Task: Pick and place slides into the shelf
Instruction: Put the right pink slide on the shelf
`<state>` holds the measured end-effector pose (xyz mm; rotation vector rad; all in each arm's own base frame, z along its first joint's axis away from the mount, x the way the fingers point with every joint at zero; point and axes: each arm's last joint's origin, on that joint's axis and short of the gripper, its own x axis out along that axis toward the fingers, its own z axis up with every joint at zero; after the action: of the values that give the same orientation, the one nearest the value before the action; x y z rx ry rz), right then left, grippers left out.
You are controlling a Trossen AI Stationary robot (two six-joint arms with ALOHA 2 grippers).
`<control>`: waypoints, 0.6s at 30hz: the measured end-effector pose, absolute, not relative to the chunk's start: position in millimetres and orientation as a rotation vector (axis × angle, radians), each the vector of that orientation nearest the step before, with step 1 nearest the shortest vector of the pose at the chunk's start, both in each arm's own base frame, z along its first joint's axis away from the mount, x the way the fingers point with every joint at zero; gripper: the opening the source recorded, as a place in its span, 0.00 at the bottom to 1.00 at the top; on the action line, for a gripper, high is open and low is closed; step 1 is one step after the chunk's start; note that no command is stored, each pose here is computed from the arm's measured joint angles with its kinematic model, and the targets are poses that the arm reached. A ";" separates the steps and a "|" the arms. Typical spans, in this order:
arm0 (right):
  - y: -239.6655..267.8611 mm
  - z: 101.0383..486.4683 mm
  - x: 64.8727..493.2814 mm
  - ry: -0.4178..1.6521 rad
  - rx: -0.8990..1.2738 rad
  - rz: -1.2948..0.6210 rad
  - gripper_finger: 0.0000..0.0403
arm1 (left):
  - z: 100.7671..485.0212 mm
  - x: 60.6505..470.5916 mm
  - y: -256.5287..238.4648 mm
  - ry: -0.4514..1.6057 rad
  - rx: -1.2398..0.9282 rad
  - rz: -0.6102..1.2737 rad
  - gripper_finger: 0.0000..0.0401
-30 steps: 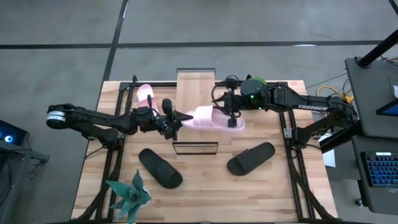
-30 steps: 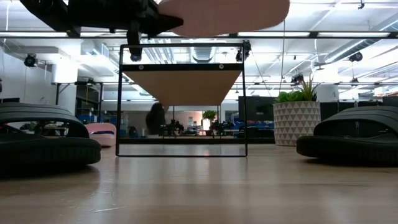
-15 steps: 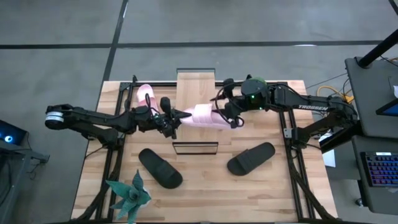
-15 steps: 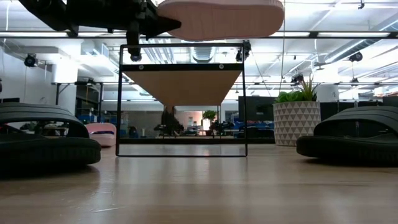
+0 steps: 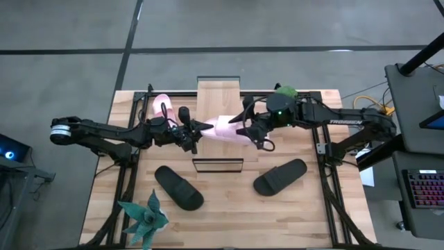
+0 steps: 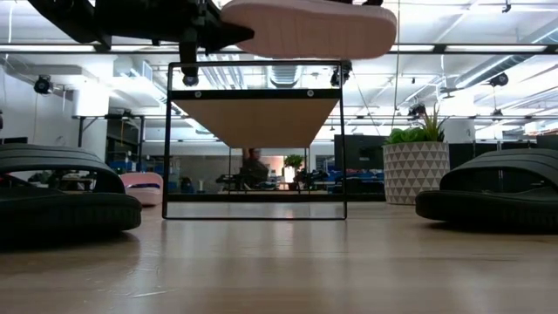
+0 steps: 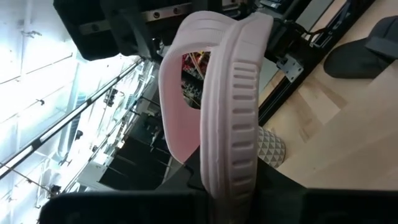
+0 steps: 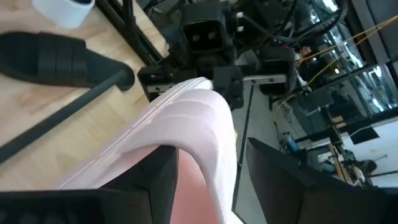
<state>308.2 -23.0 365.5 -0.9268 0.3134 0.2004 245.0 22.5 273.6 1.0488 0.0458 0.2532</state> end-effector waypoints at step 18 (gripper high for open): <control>-27.3 358.3 319.6 0.346 -1.115 0.141 0.03 | 279.5 238.9 24.7 0.052 0.886 0.344 0.30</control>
<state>319.6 -27.3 358.3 -1.1145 0.3457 0.1409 238.9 24.7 279.5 0.8856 0.0521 0.3440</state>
